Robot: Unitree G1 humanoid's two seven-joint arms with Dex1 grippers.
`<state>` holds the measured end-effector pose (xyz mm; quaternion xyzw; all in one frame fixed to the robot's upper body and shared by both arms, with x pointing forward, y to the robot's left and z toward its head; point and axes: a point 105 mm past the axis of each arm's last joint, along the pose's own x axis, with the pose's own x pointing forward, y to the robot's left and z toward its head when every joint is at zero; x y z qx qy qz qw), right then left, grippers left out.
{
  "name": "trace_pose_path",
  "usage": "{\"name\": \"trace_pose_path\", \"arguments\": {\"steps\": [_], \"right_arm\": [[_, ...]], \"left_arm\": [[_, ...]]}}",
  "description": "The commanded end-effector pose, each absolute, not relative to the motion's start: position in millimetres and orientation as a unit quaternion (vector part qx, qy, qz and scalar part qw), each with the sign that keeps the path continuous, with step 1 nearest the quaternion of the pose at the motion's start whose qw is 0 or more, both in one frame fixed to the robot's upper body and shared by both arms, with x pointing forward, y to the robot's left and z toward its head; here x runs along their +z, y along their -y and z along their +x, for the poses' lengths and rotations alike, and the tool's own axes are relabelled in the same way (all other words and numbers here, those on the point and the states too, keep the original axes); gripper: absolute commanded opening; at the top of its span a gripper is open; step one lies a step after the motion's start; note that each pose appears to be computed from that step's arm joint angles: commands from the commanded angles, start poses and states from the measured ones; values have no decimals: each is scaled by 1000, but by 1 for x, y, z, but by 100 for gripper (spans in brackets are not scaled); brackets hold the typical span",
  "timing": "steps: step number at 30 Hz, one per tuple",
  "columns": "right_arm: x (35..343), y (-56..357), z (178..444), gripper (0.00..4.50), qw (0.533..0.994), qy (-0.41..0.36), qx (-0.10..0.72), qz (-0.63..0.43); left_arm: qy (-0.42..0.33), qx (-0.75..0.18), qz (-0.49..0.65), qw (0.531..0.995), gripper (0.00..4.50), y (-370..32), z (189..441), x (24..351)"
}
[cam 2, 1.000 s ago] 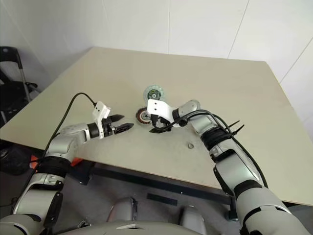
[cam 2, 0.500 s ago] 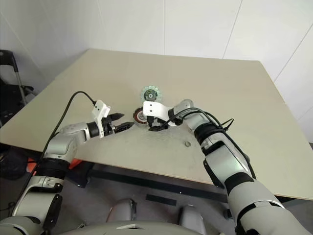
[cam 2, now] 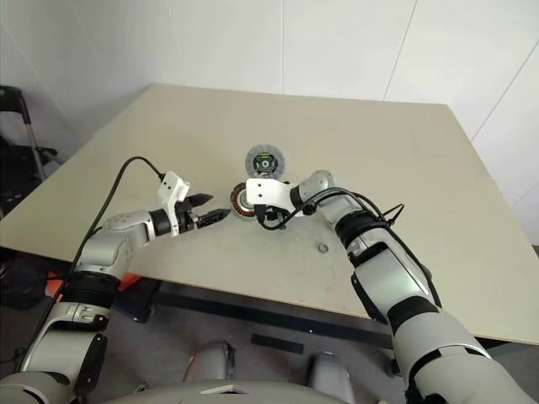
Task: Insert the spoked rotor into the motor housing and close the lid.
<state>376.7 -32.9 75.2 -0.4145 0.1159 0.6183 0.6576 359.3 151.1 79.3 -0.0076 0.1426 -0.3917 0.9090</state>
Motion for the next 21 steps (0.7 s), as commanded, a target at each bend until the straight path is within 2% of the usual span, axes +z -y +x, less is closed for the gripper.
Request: {"name": "trace_pose_path", "arguments": {"steps": [1,21], "right_arm": [[67,38,378,2,658,-128,608,-426],[84,47,379,2,663,-103,600,-435]], "left_arm": [[-114,-386,1,916,433,-155,366,97],[-111,-379,3,919,433,-155,373,96]]}}
